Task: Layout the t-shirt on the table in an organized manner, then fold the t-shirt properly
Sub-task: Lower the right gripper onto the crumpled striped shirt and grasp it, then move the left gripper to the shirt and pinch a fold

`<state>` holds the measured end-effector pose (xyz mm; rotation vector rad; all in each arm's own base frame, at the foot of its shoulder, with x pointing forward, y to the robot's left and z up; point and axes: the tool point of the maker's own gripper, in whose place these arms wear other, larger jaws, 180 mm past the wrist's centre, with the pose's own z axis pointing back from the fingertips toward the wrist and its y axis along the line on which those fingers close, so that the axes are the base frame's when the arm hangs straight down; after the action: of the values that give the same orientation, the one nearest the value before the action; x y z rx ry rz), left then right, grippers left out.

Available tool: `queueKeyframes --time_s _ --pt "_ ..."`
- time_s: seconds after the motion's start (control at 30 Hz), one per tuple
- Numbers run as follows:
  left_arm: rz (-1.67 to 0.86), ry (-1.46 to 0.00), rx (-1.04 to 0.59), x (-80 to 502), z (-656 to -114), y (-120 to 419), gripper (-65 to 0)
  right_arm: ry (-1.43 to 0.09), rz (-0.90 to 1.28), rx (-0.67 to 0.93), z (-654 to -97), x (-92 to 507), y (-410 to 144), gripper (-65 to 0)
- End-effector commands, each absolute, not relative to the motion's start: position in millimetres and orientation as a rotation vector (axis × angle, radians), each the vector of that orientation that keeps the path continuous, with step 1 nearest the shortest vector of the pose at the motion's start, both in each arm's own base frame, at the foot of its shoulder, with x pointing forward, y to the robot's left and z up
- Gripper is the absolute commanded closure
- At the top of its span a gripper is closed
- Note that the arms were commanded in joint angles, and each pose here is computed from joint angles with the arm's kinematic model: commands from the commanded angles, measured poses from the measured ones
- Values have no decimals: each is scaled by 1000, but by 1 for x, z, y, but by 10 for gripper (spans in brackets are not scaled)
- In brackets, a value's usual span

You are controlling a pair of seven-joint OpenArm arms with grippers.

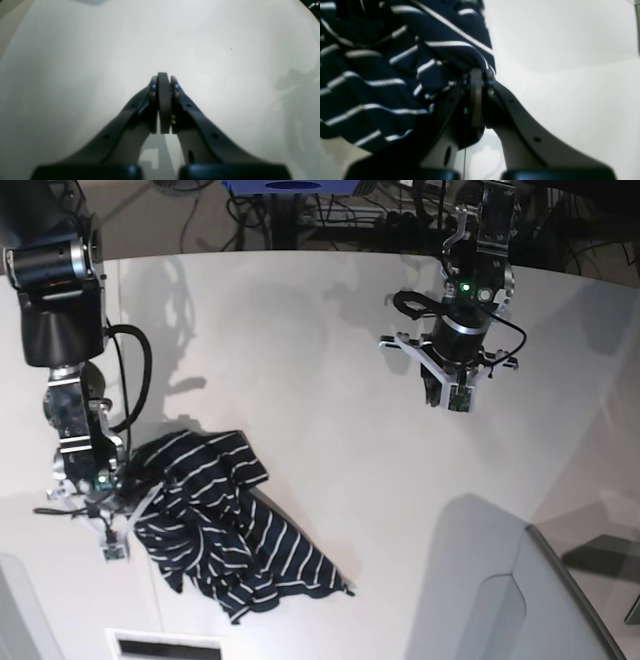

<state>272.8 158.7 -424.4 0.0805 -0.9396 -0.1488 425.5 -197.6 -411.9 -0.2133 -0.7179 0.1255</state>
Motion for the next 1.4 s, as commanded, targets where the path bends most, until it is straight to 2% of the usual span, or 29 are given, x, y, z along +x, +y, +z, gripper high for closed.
queueKeyframes --time_s 0.0,0.07,0.37,0.5,0.6,0.73,0.97,1.17,1.27,1.37 --pt "-149 -982 89 280 -414 160 0 -828 119 -223 -378 447 -198 -26" --pt "-154 -985 84 281 -414 158 0 -861 124 -221 -363 446 -193 0" --pt "-137 -949 61 301 -435 150 0 -938 132 -212 -301 429 -175 0" --pt "-222 -965 -2 315 -433 111 -224 -982 143 -206 -288 414 -169 0" --pt "-318 -997 -61 326 -423 72 -309 -996 149 -201 -285 406 -165 0" --pt "-441 -1048 -121 342 -406 25 -369 -1016 156 -195 -280 397 -162 0" --pt "-574 -1070 -193 371 -395 -46 -369 -1003 155 -193 -286 391 -161 0" --pt "-534 -1054 -271 373 -392 -79 -369 -994 125 -206 -288 388 -173 0" --pt "-469 -1005 -446 364 -389 -93 -370 -993 124 -207 -288 388 -174 0" --pt "-251 -954 -600 371 -387 -72 -370 -993 124 -207 -288 388 -174 0"
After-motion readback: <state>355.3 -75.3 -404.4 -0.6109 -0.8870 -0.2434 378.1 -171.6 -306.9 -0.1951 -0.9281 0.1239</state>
